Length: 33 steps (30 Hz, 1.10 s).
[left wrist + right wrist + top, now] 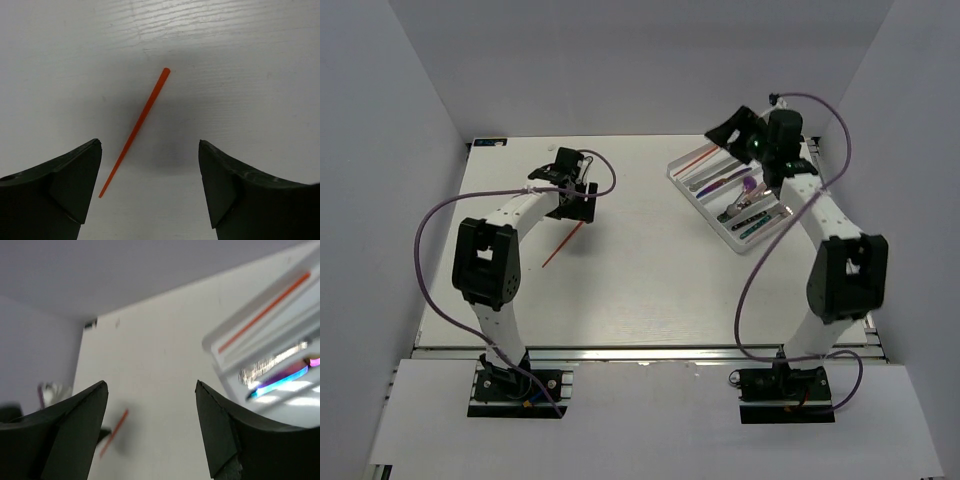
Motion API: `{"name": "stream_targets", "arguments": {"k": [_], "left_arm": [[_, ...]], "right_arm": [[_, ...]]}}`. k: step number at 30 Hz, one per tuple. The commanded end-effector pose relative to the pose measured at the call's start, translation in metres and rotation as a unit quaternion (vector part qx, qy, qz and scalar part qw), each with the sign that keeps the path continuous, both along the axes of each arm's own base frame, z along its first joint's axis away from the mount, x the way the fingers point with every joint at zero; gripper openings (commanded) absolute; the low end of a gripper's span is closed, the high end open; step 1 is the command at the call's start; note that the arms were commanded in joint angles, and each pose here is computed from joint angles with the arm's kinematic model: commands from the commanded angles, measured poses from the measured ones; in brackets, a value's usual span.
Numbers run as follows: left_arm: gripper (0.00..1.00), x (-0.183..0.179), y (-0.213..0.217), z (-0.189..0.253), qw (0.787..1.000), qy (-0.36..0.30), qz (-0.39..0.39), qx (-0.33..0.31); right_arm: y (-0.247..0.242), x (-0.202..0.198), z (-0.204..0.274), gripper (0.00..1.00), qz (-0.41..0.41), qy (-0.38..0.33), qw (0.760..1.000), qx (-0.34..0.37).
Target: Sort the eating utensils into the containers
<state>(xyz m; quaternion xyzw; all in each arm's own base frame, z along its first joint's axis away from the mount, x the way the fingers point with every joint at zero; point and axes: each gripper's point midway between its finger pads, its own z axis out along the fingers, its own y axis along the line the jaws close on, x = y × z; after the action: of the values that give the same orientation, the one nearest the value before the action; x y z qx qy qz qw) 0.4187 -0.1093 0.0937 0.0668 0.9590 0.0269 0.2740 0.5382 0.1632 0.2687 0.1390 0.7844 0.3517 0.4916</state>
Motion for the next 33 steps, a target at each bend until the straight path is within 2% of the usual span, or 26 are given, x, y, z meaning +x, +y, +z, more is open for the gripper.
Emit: {"name": "stream_targets", "arguments": {"k": [1,4,5,9,12,18,21,31,32,33], "left_arm": [[0.84,0.011,-0.019,0.005,0.995,0.008,-0.075,-0.069],[0.8,0.022,-0.026,-0.004,0.991,-0.004,-0.113,-0.068],[0.8,0.022,-0.026,-0.009,0.991,-0.003,-0.114,-0.069],[0.77,0.026,-0.028,-0.029,0.99,0.0,-0.118,-0.071],[0.7,0.023,-0.027,-0.055,0.991,0.029,-0.112,-0.067],[0.56,0.023,-0.015,-0.074,0.995,0.038,-0.089,-0.039],[0.46,0.024,-0.007,-0.082,0.996,0.048,-0.079,-0.014],[0.28,-0.001,-0.009,-0.105,0.995,0.074,-0.063,0.005],[0.24,-0.005,-0.01,-0.11,0.995,0.081,-0.06,0.003],[0.08,-0.008,-0.012,-0.112,0.995,0.084,-0.057,0.003]], "right_arm": [[0.018,-0.079,-0.057,0.76,0.129,0.039,0.991,-0.027],[0.023,-0.117,-0.059,0.76,0.164,0.019,0.986,-0.008],[0.024,-0.131,-0.079,0.76,0.173,0.037,0.984,-0.002],[0.028,-0.157,-0.082,0.75,0.211,0.05,0.976,0.002],[0.025,-0.163,-0.067,0.75,0.209,0.027,0.978,-0.009],[0.023,-0.174,-0.042,0.75,0.208,-0.01,0.978,-0.016],[0.023,-0.177,-0.037,0.75,0.208,-0.018,0.978,-0.015],[0.022,-0.178,-0.035,0.74,0.206,-0.025,0.978,-0.015],[0.023,-0.179,-0.034,0.74,0.209,-0.027,0.977,-0.015],[0.022,-0.179,-0.035,0.75,0.209,-0.028,0.977,-0.014]]}}
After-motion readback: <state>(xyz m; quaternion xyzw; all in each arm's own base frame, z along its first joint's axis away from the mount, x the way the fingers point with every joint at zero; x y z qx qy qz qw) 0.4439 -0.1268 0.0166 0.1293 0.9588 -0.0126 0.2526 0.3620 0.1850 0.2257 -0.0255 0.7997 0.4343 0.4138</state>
